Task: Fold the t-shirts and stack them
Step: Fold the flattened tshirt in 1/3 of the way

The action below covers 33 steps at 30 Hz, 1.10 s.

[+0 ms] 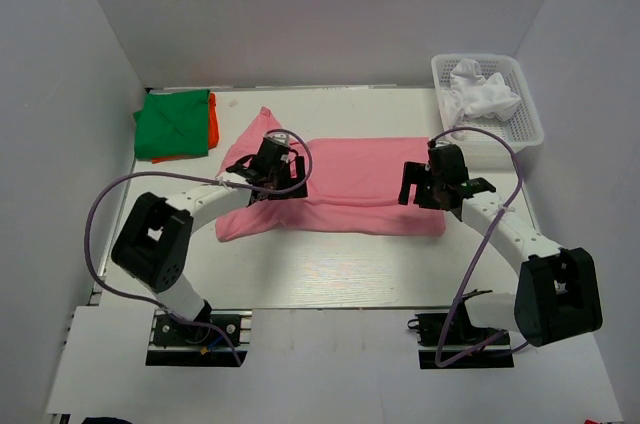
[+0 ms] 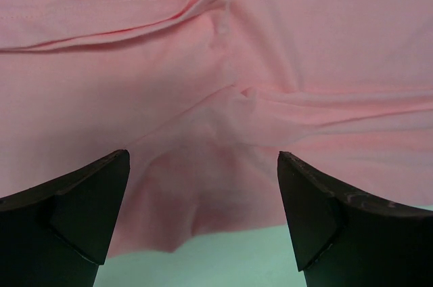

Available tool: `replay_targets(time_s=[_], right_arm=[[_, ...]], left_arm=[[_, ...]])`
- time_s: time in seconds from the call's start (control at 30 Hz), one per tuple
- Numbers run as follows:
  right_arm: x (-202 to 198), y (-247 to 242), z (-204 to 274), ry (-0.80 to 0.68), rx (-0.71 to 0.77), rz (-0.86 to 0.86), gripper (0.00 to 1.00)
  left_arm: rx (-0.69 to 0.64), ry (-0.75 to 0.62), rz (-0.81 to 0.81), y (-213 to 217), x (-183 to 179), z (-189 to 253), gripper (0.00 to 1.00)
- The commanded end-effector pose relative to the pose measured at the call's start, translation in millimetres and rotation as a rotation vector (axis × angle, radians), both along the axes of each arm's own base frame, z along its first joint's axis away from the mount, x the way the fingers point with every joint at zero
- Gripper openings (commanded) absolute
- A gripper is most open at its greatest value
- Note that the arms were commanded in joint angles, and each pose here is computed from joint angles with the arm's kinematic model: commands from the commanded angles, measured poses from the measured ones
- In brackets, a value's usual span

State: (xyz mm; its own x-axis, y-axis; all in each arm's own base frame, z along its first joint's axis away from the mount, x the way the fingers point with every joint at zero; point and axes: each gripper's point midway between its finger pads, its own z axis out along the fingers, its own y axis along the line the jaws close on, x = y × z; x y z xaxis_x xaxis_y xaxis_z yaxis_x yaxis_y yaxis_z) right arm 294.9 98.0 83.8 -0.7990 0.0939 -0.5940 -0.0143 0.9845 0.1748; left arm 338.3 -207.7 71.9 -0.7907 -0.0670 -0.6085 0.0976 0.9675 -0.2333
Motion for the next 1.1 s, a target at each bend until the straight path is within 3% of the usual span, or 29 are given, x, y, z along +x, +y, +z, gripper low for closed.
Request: replay_targets(time_s=[0.0, 0.3, 0.63, 0.87, 1.07], right_arm=[[1.0, 0.8, -3.5, -0.004, -0.007, 0.020, 0.90], [3.6, -5.8, -1.9, -0.005, -0.040, -0.001, 0.90], [2.9, -1.1, -8.4, 0.016, -0.027, 0.007, 0.90], [5.7, -6.4, -8.5, 0.016, -0.042, -0.020, 0.90], [7.7, -10.8, -4.6, 0.002, -0.058, -0.037, 0.90]], left_arm=[[-0.016, -0.031, 0.060, 3.5, 21.1, 1.4, 1.00], [0.066, -0.018, 0.115, 21.1, 47.5, -22.8, 1.00], [0.053, -0.123, 0.209, 32.3, 79.3, -10.1, 1.00], [0.098, -0.096, 0.213, 36.9, 95.0, -22.5, 1.00], [0.101, -0.135, 0.195, 29.4, 115.2, -8.1, 1.00]])
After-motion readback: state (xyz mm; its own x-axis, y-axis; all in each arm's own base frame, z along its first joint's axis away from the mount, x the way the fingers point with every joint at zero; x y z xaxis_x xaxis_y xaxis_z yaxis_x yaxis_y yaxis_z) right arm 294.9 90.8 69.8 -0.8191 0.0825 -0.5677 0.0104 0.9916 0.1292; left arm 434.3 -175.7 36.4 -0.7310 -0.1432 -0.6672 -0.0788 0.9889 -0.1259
